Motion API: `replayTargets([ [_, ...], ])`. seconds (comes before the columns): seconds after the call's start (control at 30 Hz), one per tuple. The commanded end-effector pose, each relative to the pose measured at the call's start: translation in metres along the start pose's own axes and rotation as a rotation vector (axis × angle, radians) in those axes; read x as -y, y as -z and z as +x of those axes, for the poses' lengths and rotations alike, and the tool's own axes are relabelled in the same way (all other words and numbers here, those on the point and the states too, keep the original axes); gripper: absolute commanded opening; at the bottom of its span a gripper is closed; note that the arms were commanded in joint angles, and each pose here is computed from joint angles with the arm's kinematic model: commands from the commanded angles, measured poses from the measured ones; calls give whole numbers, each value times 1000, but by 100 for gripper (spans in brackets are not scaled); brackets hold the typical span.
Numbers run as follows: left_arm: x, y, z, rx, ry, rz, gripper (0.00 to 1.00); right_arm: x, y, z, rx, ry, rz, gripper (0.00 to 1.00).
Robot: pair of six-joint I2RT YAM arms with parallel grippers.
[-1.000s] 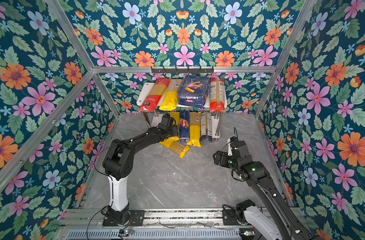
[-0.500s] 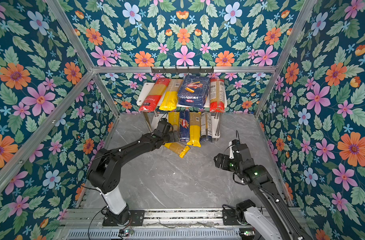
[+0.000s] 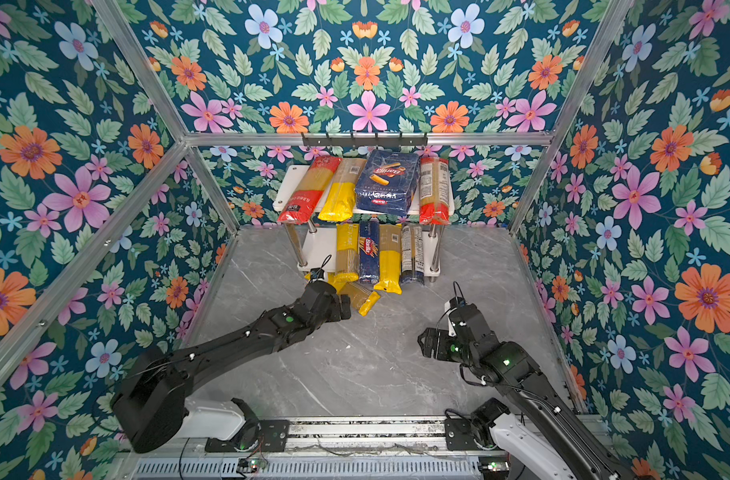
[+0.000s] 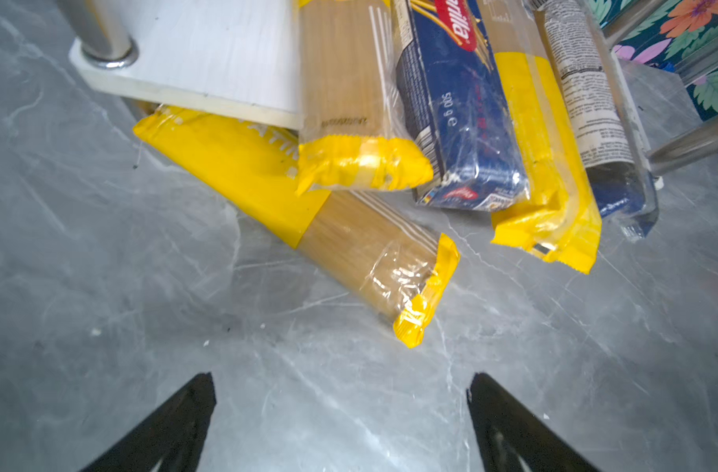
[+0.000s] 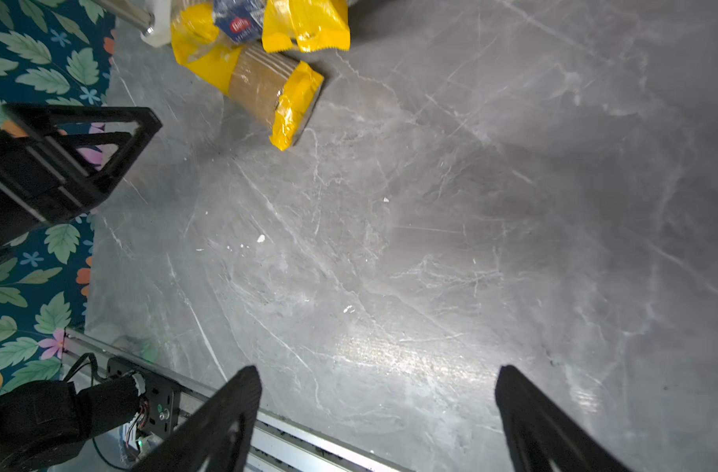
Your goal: Place and organize the pasta boxes and bags onto the shelf
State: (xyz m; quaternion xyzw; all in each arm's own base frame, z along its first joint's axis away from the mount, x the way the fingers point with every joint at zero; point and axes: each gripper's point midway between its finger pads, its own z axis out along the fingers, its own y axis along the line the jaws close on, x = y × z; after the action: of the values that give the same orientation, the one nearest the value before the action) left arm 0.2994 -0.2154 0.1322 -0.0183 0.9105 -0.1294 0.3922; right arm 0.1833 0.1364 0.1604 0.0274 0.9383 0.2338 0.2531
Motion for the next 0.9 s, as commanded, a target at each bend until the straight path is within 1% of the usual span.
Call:
replayTargets([
  [0.0,-23,16,15,22,57,-63,100,-9,-9,-6,35,-5,-17,91],
  [0.13,-49,30,40,17,103,-81,99,-20,-26,-4,19,39,-15,91],
  [0.17,-54,33,43,20,116,-84,98,-23,-31,-4,16,48,-16,91],
  [0.33,-68,46,47,35,137,-100,91,-38,-59,-16,9,65,-31,88],
  [0.43,-72,50,46,39,135,-105,86,-50,-82,-24,-7,70,-39,78],
  [0.5,-73,53,46,41,138,-106,85,-57,-100,-29,-18,71,-47,67],
  [0.53,-73,53,46,39,140,-103,85,-61,-110,-32,-25,69,-49,62],
  [0.63,-73,56,44,50,133,-91,88,-72,-135,-40,-43,58,-55,58],
  [0.73,-73,62,39,69,131,-81,99,-85,-155,-51,-36,52,-73,58],
  [0.87,-78,71,31,97,122,-99,100,-99,-176,-62,-44,44,-90,61],
])
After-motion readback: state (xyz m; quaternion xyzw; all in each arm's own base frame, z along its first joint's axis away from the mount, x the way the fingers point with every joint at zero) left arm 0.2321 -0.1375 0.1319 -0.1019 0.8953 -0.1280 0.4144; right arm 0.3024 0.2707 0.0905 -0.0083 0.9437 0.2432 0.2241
